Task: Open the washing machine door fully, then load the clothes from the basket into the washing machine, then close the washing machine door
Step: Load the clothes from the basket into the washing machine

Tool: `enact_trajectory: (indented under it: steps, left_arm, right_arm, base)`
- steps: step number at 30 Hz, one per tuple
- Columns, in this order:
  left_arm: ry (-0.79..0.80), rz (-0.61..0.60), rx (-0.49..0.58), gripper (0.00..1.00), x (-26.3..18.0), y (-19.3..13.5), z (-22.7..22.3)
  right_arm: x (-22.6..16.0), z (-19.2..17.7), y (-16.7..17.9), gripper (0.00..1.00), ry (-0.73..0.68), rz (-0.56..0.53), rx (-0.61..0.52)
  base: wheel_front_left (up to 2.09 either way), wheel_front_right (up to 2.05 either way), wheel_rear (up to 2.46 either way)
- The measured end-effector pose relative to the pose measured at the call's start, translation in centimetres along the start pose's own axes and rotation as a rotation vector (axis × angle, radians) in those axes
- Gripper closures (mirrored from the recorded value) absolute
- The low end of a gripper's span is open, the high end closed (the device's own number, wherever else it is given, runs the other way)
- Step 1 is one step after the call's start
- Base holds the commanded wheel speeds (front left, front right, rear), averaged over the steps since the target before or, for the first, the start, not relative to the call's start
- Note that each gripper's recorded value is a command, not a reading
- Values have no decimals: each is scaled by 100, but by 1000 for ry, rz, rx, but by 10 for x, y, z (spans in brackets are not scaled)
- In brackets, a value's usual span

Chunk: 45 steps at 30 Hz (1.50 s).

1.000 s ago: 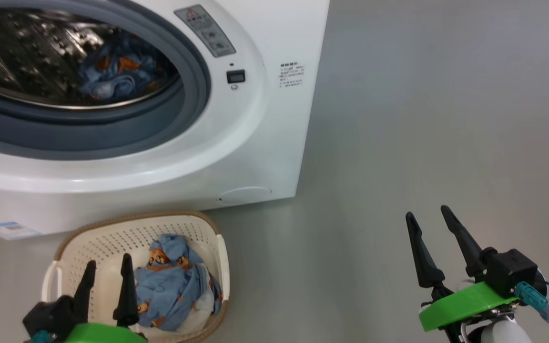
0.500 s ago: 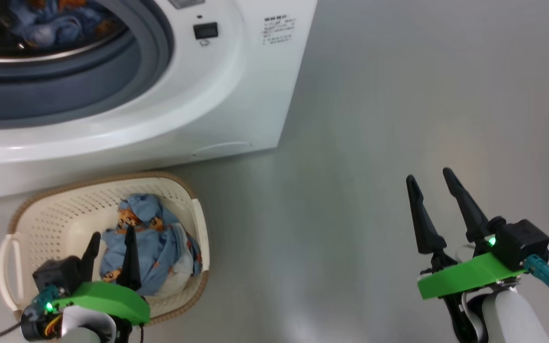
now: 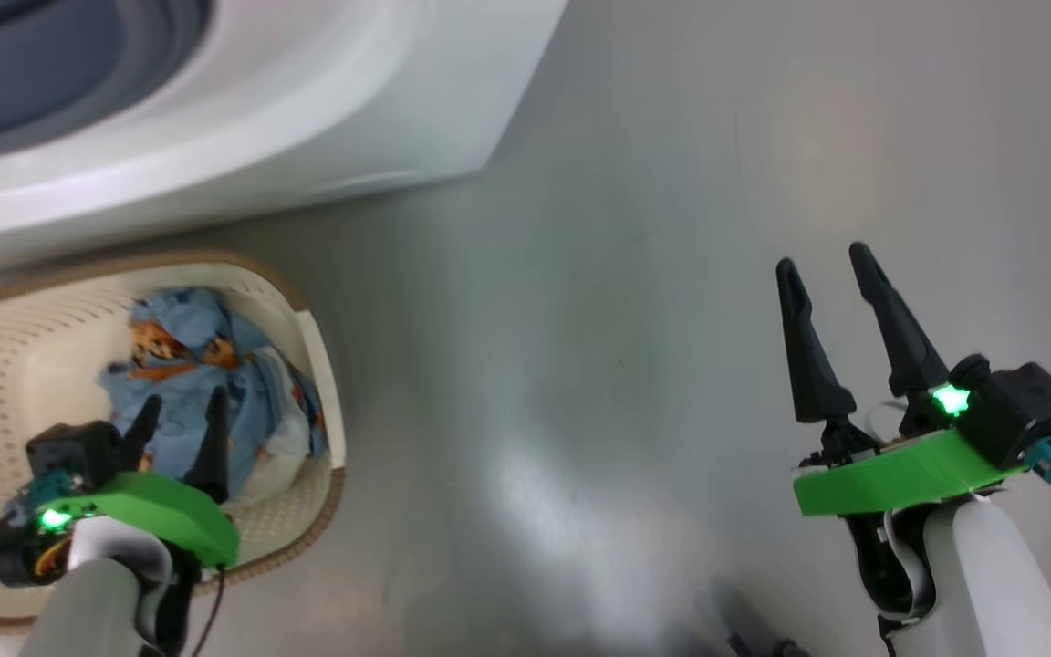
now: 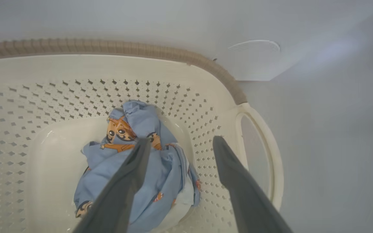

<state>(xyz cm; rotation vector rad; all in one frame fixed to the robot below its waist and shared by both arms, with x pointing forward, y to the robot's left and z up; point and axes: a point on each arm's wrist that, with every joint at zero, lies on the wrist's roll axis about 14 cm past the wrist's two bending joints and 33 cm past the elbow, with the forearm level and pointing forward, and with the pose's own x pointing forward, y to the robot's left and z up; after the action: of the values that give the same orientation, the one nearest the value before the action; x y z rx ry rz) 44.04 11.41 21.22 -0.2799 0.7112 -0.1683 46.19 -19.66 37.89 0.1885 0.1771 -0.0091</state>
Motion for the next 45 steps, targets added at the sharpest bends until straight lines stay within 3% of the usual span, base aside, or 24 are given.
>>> enact_trajectory:
  steps: [15, 23, 45]
  left_arm:
    - [256, 51, 80, 0, 58, 52, -66]
    - [420, 57, 92, 0, 62, 63, -114]
    - [574, 96, 198, 0, 79, 70, -122]
  right_arm:
    - [18, -50, -17, 0, 94, -35, 28]
    - [18, -73, -24, 0, 146, -51, 42]
    - [14, -75, -33, 0, 160, -77, 35]
  base:
    - [0, 0, 0]
    - [0, 0, 0]
    - [0, 0, 0]
